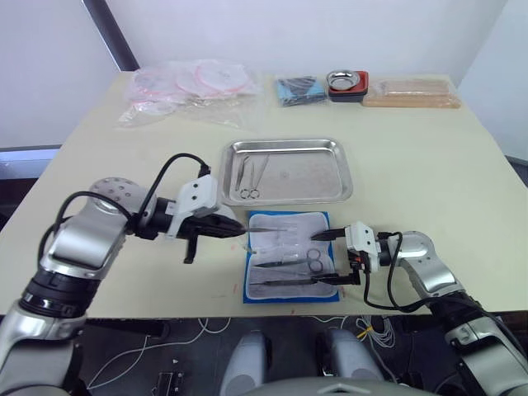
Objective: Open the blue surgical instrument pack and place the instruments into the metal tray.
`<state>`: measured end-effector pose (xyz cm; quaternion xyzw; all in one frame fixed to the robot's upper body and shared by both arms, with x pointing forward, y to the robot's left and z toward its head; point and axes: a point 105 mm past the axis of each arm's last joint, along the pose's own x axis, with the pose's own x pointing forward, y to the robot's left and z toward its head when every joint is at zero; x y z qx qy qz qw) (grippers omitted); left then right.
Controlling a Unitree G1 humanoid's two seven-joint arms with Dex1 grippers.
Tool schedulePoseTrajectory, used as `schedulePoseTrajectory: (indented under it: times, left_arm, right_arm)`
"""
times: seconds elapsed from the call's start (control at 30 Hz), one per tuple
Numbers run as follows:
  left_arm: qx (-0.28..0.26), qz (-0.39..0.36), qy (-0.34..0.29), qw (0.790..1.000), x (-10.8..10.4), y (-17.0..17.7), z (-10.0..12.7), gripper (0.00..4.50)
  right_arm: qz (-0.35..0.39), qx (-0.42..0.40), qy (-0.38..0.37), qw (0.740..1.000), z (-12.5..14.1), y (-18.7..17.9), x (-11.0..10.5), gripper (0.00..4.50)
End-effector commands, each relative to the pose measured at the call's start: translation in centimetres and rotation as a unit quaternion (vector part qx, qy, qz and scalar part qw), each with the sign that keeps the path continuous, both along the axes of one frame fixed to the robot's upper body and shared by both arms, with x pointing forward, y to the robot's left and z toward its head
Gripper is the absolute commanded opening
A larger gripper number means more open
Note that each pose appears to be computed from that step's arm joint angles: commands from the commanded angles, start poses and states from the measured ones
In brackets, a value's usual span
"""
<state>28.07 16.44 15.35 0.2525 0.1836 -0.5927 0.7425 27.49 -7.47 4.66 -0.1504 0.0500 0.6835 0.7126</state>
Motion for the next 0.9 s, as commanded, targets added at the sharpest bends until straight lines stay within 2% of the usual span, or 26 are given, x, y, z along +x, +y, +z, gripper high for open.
schedulePoseTrajectory:
  times: [0.03,0.13,0.3,0.53,0.7,0.9]
  left_arm:
    - [-0.045,0.041,-0.039,0.997,0.9,-1.3,2.0,0.11]
    - [-0.071,0.083,-0.053,0.993,2.0,-1.9,2.4,0.11]
    - [-0.114,0.183,-0.084,0.973,4.5,-2.5,2.9,0.11]
    - [-0.173,0.319,-0.132,0.923,7.7,-3.4,3.4,0.11]
    - [-0.193,0.392,-0.131,0.890,8.5,-4.3,2.3,0.11]
    - [-0.192,0.459,-0.126,0.858,9.1,-4.9,0.8,0.11]
  right_arm:
    - [0.001,-0.079,0.075,0.994,-5.0,-1.1,-2.0,4.50]
    - [0.000,-0.078,0.076,0.994,-5.0,-1.1,-2.1,4.50]
    - [0.000,-0.079,0.077,0.994,-5.0,-1.2,-2.2,4.50]
    - [0.002,-0.079,0.077,0.994,-5.0,-1.2,-2.1,4.50]
    - [0.002,-0.081,0.077,0.994,-5.0,-1.3,-2.2,4.50]
    - [0.003,-0.082,0.079,0.994,-5.1,-1.3,-2.3,4.50]
